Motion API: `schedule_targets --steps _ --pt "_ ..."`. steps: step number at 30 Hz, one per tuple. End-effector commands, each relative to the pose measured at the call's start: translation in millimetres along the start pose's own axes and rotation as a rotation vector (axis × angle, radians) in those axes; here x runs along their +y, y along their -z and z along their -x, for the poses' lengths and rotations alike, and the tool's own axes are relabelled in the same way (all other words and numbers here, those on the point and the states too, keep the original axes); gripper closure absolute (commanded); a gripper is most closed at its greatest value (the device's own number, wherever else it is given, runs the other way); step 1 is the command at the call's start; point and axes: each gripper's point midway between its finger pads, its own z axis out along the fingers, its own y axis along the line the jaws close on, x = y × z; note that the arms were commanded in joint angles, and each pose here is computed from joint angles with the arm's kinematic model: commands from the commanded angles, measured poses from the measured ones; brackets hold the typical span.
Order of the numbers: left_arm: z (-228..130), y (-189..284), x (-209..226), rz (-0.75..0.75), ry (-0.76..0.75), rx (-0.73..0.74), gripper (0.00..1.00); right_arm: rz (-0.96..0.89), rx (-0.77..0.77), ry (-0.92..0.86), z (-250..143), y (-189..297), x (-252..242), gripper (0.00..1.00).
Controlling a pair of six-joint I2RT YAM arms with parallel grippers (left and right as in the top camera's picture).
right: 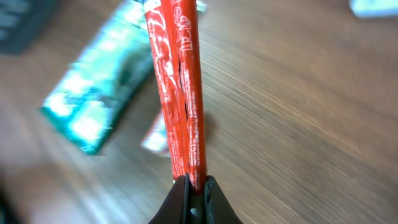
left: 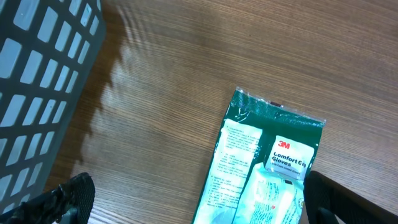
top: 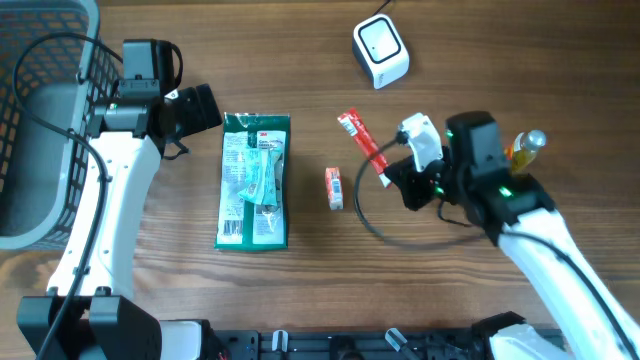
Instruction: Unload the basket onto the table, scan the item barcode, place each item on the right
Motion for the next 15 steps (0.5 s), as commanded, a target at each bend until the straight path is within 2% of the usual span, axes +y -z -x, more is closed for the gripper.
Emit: schedule_targets --steps 1,8,15 --pt "2.9 0.2 2.4 0.006 0.014 -0.007 0.0 0.235 -0.073 0.112 11.2 28.0 51.3 0.96" --pt "2.9 0.2 2.4 0.006 0.014 -0.007 0.0 0.57 -0.054 0.172 -10.6 53.0 106.6 0.96" --pt "2.9 0.2 2.4 0.006 0.014 -0.007 0.0 0.615 0.01 0.121 -27.0 58.4 114.0 0.96"
